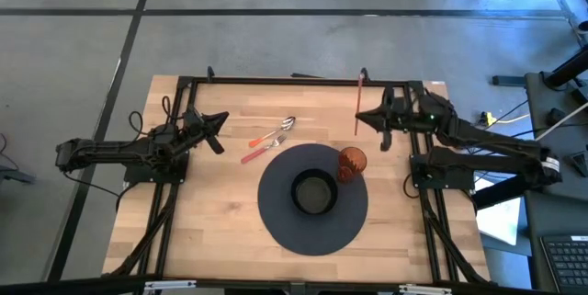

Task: Pick & Place Utensil
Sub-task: Put the orange straw into the brown cup

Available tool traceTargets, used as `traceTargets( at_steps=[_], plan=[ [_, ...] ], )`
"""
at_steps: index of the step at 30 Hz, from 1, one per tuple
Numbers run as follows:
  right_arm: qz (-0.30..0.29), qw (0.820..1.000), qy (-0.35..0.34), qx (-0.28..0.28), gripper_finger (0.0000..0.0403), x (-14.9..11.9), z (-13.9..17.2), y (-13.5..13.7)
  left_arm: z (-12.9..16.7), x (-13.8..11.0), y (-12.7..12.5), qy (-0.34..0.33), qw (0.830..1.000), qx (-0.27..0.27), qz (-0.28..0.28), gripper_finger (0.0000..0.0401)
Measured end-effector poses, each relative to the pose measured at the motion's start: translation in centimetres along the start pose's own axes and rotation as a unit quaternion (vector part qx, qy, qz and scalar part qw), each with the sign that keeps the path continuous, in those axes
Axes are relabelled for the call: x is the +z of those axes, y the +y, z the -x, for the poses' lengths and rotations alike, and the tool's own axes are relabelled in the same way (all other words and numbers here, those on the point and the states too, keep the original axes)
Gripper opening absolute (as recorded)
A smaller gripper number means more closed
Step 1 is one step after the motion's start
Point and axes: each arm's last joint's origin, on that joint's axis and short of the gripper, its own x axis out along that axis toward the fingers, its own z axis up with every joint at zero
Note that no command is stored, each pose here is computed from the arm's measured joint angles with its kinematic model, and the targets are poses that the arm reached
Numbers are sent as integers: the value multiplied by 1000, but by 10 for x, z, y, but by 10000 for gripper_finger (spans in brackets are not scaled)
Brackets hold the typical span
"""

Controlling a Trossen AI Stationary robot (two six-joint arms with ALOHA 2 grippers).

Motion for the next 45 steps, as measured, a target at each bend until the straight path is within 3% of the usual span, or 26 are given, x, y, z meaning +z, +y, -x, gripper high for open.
traceTargets(
  at_steps=[8,23,34,45],
  plan=[
    [3,995,-73,67,0,-34,-1,22,0,0,0,0,1000,0,0,4],
    [9,991,-54,125,0,-45,0,46,0,0,0,0,1000,0,0,4],
    [44,997,11,66,0,-62,-7,58,0,0,0,0,1000,0,0,4],
    [64,994,64,60,0,-79,-20,65,0,0,0,0,1000,0,0,4]
  ],
)
